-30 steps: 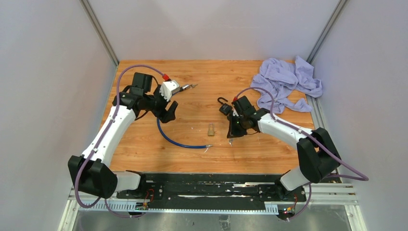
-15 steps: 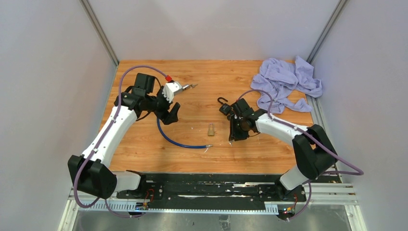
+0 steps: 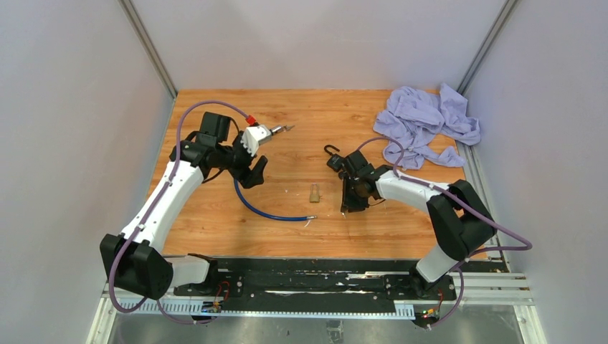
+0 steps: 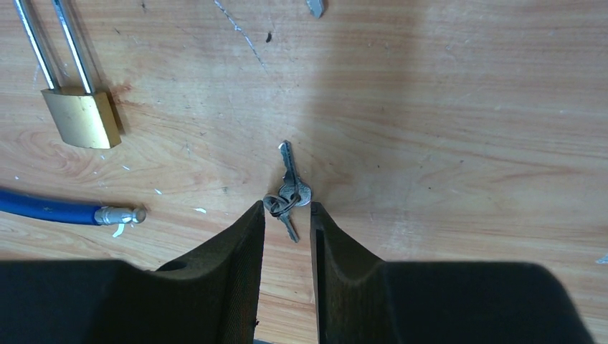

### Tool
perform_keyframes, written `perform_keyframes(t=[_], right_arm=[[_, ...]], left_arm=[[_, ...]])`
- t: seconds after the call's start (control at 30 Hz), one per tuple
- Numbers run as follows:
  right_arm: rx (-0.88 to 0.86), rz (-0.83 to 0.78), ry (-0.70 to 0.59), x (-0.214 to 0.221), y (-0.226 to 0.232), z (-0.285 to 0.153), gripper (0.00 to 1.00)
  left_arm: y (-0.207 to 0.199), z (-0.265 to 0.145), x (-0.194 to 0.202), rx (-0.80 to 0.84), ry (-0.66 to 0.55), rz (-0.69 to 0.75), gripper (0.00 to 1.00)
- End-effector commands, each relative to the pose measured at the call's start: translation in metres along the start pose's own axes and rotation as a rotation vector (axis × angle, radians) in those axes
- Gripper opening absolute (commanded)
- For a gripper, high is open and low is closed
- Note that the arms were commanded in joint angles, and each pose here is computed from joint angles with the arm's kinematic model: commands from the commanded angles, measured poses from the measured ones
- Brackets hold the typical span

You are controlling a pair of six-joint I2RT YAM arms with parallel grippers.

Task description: Unlock with the key

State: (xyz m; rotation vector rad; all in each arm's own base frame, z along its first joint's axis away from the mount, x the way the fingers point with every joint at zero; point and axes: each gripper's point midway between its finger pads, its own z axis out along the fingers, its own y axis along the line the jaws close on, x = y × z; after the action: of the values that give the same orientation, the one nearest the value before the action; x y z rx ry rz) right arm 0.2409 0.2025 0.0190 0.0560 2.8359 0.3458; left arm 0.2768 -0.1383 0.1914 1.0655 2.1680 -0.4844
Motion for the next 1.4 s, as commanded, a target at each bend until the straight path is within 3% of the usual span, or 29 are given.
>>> perform_keyframes(t=[0.0, 0.4, 0.8, 1.07, 1.37], right_arm=[[0.024, 0.011, -0.012, 0.004, 0.001, 0.004, 0.29], [0.083, 0.059, -0.022, 0.005, -0.005, 0.007, 0.31], [0.098, 0.100, -0.038, 0.000, -0.004, 0.008, 0.18], [0.101, 0.098, -0.037, 0.001, -0.006, 0.007, 0.01], [0.065, 0.038, -0.042, -0.006, 0.003, 0.001, 0.01]], left_arm=[[-0.001, -0.003, -0.002, -0.006, -0.018, 0.030, 0.78], [-0.004, -0.004, 0.000, -0.003, -0.022, 0.044, 0.77], [-0.003, -0.005, 0.000, -0.009, -0.020, 0.052, 0.73], [-0.003, -0.005, 0.002, -0.007, -0.011, 0.052, 0.71], [-0.005, -0.005, 0.005, 0.003, -0.002, 0.056, 0.71]])
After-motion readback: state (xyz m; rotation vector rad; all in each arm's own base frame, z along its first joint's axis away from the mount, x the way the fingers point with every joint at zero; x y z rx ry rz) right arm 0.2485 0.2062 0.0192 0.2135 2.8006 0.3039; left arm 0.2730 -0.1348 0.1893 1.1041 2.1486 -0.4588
